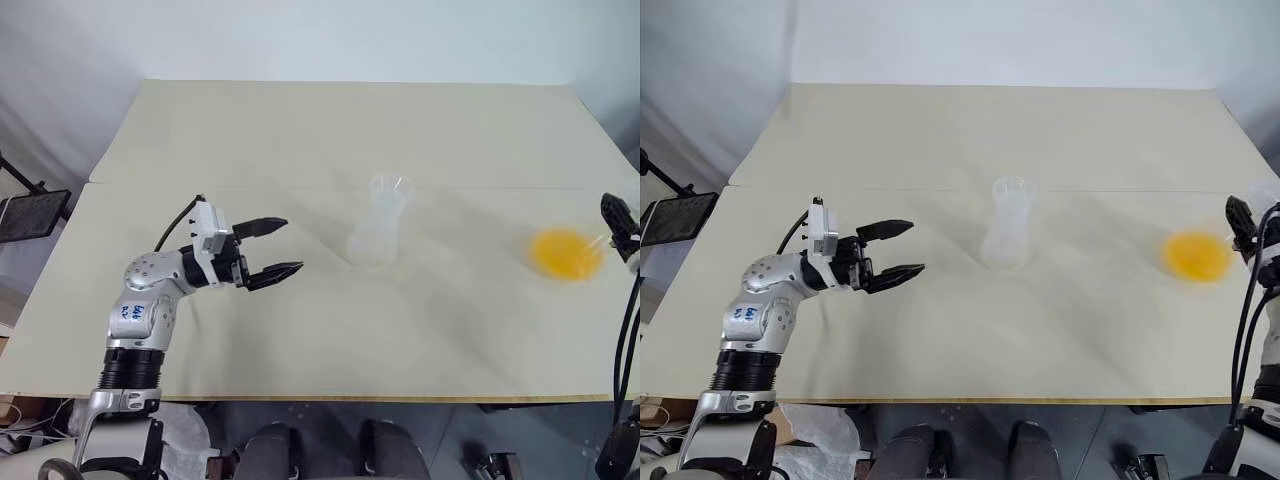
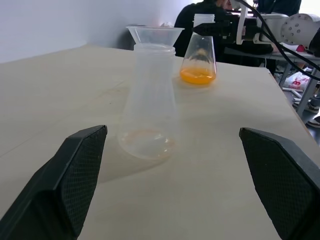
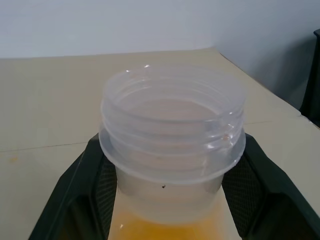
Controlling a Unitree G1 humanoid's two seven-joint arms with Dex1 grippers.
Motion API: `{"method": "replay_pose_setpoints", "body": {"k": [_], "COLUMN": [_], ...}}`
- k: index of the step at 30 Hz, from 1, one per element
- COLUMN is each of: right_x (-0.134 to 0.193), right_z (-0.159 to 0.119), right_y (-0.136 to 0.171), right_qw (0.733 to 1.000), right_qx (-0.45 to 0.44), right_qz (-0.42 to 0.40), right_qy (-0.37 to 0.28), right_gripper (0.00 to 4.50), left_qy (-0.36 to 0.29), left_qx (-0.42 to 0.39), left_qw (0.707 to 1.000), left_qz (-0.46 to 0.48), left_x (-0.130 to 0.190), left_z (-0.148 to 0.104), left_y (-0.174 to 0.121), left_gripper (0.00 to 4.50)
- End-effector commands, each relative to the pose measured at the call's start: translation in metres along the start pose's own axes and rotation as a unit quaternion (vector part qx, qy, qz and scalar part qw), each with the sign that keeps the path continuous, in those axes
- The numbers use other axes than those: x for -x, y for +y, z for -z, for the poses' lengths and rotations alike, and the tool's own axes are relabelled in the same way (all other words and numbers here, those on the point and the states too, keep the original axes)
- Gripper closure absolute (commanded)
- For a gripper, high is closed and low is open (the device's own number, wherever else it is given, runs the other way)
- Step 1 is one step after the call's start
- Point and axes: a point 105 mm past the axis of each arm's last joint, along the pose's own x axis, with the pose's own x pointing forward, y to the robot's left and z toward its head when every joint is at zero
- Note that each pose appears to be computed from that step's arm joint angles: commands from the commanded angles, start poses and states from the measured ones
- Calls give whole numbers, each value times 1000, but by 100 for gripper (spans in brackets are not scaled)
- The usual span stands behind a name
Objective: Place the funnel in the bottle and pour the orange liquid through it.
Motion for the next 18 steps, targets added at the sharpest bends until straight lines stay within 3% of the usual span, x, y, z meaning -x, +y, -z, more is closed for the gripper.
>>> {"method": "replay_pose_setpoints", "body": {"k": [1,4,7,10,14,18], "right_x": [0,-2,-8,-17,-15,-8], "right_z": [-30,-38,-52,-43,-74,-76], "right_y": [1,6,32,65,133,176], "right_qw": [999,998,996,990,976,953], "right_qx": [10,-5,43,127,161,231], "right_qz": [-4,-9,-41,-57,-134,-171], "right_qy": [-51,-61,-72,15,-63,-101], "right_gripper": [205,205,205,205,205,205], "left_qy": [-16,-17,-27,-41,-49,-61], "left_qx": [-23,-23,-20,-15,-7,-5], "left_qw": [1000,1000,999,999,999,998], "left_qz": [12,12,9,2,2,-3], "left_x": [-3,-4,-5,-7,-12,-17], "left_z": [-11,-12,-15,-18,-15,-16], "left_y": [-4,-4,-2,0,-2,-2], "left_gripper": [0,0,0,0,0,0]}}
